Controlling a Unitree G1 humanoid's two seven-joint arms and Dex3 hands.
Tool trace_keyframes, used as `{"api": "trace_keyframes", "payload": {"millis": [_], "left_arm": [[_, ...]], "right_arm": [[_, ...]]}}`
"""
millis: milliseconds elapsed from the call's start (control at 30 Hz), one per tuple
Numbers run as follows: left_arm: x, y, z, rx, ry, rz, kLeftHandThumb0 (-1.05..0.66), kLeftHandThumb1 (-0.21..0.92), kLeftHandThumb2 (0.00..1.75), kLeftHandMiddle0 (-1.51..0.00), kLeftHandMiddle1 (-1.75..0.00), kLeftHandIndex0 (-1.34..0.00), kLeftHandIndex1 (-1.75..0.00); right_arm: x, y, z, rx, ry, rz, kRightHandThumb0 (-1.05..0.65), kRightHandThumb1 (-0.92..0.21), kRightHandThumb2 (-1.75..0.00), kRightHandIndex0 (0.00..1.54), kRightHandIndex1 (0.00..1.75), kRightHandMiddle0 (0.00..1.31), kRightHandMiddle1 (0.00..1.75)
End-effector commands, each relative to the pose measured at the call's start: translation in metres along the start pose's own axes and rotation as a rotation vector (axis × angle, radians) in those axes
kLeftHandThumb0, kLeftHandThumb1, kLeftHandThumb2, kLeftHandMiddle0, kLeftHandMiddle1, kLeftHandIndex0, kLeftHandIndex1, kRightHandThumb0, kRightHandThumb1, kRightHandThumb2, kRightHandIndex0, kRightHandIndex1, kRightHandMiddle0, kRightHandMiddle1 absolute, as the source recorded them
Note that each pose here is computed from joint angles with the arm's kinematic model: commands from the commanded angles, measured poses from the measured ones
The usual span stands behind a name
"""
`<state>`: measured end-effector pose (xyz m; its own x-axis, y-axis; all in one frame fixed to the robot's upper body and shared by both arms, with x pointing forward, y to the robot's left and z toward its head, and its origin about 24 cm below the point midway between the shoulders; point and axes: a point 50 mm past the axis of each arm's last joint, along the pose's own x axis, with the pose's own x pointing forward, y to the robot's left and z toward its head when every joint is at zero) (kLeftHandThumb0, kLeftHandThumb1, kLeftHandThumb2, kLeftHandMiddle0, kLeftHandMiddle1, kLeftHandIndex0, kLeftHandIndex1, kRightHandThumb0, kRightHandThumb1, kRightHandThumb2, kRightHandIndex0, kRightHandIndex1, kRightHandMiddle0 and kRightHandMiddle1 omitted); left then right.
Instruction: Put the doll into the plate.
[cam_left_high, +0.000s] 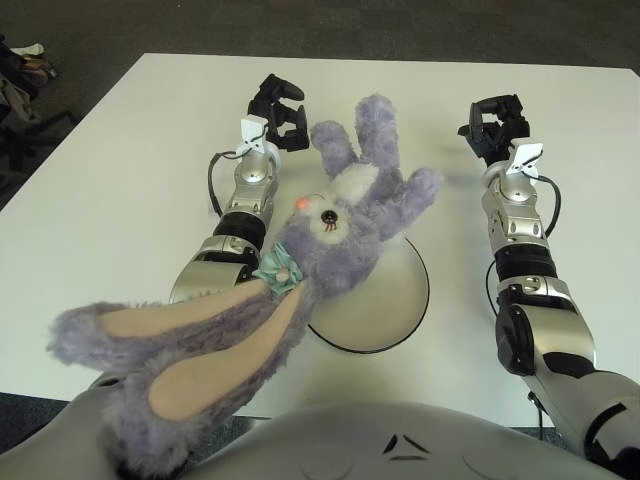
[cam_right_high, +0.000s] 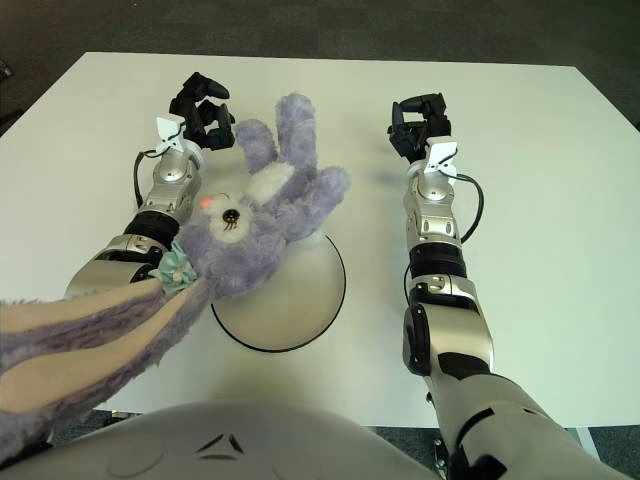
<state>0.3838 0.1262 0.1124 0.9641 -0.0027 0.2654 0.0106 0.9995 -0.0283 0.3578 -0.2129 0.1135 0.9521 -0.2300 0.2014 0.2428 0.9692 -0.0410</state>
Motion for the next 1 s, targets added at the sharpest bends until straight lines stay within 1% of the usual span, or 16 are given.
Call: {"api": "trace_keyframes", "payload": {"millis": [0,167,300,400,467,667,833,967], "left_arm": [[-0.004,0.006,0.002,-0.020,-0.030,-0.020,-0.01,0.29,1.36,-0.52,-1.75,-0.51,-1.74],[-0.008,0.017,0.010,-0.025,-0.078,-0.065,-0.01,0.29,1.35,-0.52,-1.75,-0.51,-1.74],[-0.010,0.030,0.019,-0.012,-0.118,-0.106,-0.01,0.29,1.35,-0.52,-1.75,-0.50,-1.74],[-0.013,0.039,0.024,0.029,-0.141,-0.128,-0.01,0.29,1.35,-0.52,-1.75,-0.50,-1.74],[-0.014,0.042,0.026,0.051,-0.148,-0.135,-0.01,0.30,1.35,-0.51,-1.75,-0.50,-1.74],[-0.020,0.066,0.031,0.203,-0.141,-0.145,-0.01,0.30,1.34,-0.51,-1.75,-0.50,-1.74],[-0.022,0.075,0.032,0.289,-0.128,-0.149,-0.01,0.30,1.34,-0.51,-1.75,-0.50,-1.74],[-0.022,0.077,0.032,0.326,-0.125,-0.148,-0.01,0.30,1.35,-0.52,-1.75,-0.50,-1.74]], "right_arm": [[-0.002,-0.002,0.008,0.025,-0.028,0.006,-0.35,-0.91,-0.52,0.36,1.50,0.21,1.74],[-0.006,-0.001,0.013,0.033,-0.052,0.008,-0.35,-0.91,-0.53,0.32,1.38,0.21,1.74],[-0.009,-0.001,0.016,0.030,-0.060,-0.001,-0.35,-0.91,-0.53,0.31,1.32,0.20,1.75],[-0.011,0.000,0.018,0.024,-0.054,-0.012,-0.35,-0.92,-0.52,0.31,1.29,0.20,1.75],[-0.011,0.000,0.019,0.023,-0.051,-0.016,-0.35,-0.92,-0.51,0.30,1.27,0.20,1.75],[-0.013,0.001,0.022,0.036,-0.041,-0.026,-0.35,-0.92,-0.51,0.30,1.26,0.20,1.75],[-0.013,0.001,0.023,0.041,-0.035,-0.028,-0.35,-0.92,-0.51,0.30,1.27,0.20,1.75],[-0.013,0.001,0.024,0.044,-0.030,-0.029,-0.35,-0.92,-0.51,0.30,1.28,0.20,1.75]]}}
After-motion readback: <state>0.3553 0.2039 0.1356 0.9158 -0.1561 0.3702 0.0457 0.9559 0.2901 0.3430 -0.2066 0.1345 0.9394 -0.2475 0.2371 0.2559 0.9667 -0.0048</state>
